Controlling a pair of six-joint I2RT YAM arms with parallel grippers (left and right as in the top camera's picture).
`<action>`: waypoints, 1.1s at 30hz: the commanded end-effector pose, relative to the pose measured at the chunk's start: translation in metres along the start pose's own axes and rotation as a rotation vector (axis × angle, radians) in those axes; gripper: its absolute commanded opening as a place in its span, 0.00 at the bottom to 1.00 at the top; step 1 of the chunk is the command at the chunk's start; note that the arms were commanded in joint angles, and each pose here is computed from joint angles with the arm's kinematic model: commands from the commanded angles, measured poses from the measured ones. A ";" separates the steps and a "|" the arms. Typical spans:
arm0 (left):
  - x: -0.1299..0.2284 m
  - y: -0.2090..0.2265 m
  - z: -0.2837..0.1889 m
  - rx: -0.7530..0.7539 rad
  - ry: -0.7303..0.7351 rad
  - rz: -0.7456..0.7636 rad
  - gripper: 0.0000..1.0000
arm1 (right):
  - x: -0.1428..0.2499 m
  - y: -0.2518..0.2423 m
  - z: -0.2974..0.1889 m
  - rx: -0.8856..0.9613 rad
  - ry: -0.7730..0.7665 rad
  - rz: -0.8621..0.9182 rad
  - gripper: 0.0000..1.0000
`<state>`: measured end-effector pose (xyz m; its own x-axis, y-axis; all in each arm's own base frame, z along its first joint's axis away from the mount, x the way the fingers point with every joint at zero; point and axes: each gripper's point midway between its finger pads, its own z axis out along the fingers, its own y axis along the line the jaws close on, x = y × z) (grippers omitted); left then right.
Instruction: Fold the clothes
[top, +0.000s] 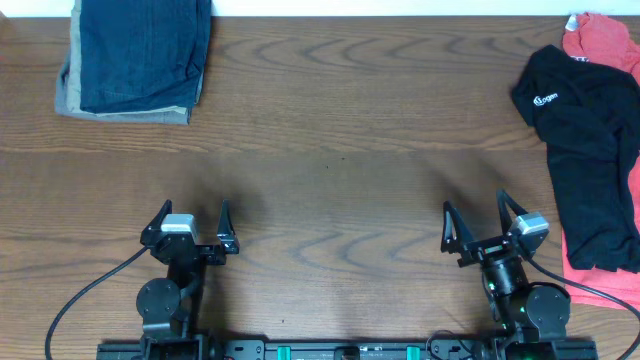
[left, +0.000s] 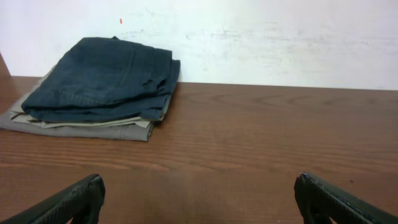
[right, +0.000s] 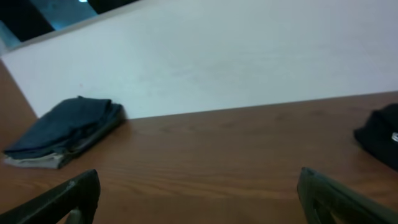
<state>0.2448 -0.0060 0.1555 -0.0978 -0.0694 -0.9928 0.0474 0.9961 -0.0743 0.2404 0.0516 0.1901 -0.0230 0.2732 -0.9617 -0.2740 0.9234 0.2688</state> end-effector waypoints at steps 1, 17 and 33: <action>0.014 -0.001 0.001 0.009 0.043 0.008 0.98 | -0.002 -0.008 -0.001 0.030 -0.013 -0.016 0.99; 0.014 -0.001 0.001 0.009 0.043 0.008 0.98 | 0.022 -0.036 -0.005 0.158 0.084 -0.103 0.99; 0.014 -0.001 0.001 0.009 0.043 0.008 0.98 | 0.021 -0.036 -0.005 0.157 0.083 -0.103 0.99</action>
<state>0.2449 -0.0060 0.1554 -0.0982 -0.0694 -0.9927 0.0473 0.9961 -0.0743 0.2446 0.0271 0.1603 -0.0888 0.1715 -0.9812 -0.1445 0.9724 0.1831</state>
